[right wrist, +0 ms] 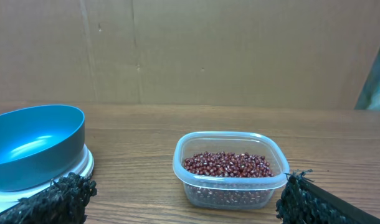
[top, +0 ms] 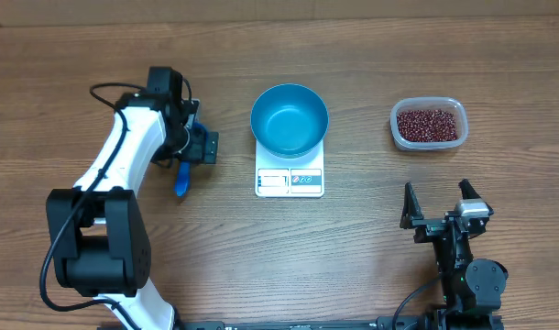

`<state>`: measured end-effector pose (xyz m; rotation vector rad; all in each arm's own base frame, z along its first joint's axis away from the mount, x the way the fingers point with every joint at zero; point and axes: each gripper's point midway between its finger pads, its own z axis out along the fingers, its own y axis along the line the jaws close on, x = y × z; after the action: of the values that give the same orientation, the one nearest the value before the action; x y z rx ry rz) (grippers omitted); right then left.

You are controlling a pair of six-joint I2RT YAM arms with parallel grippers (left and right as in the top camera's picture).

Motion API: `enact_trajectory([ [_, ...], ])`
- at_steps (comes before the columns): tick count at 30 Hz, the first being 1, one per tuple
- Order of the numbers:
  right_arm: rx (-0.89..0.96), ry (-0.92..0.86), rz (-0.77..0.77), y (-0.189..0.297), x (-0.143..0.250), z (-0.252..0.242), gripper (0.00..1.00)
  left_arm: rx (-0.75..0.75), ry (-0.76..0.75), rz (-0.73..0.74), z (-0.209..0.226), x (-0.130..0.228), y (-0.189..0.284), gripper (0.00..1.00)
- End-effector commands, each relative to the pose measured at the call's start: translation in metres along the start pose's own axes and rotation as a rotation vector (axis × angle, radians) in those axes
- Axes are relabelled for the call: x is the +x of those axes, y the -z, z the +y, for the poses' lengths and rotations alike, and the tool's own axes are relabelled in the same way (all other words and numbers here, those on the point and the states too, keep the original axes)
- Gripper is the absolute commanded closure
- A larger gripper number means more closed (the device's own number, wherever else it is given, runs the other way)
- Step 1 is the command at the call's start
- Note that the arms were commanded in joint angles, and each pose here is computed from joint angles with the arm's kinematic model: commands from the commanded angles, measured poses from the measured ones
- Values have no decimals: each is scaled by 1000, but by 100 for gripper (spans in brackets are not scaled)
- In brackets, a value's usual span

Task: Scoop item into bowl and weigh 150g on scale
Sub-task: 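Lift the blue scoop with the left gripper and tilt it upright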

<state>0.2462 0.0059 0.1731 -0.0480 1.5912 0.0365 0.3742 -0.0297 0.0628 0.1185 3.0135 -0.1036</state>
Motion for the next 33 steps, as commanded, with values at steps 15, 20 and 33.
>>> enact_trajectory([
  [15,-6,5,-4,0,2,1,0,-84,134,-104,53,-34,38,0],
  [20,-6,5,-4,0,2,1,0,-86,158,-104,66,-33,38,0],
  [33,-6,5,-4,0,2,1,0,-62,129,-118,54,-45,23,0],
])
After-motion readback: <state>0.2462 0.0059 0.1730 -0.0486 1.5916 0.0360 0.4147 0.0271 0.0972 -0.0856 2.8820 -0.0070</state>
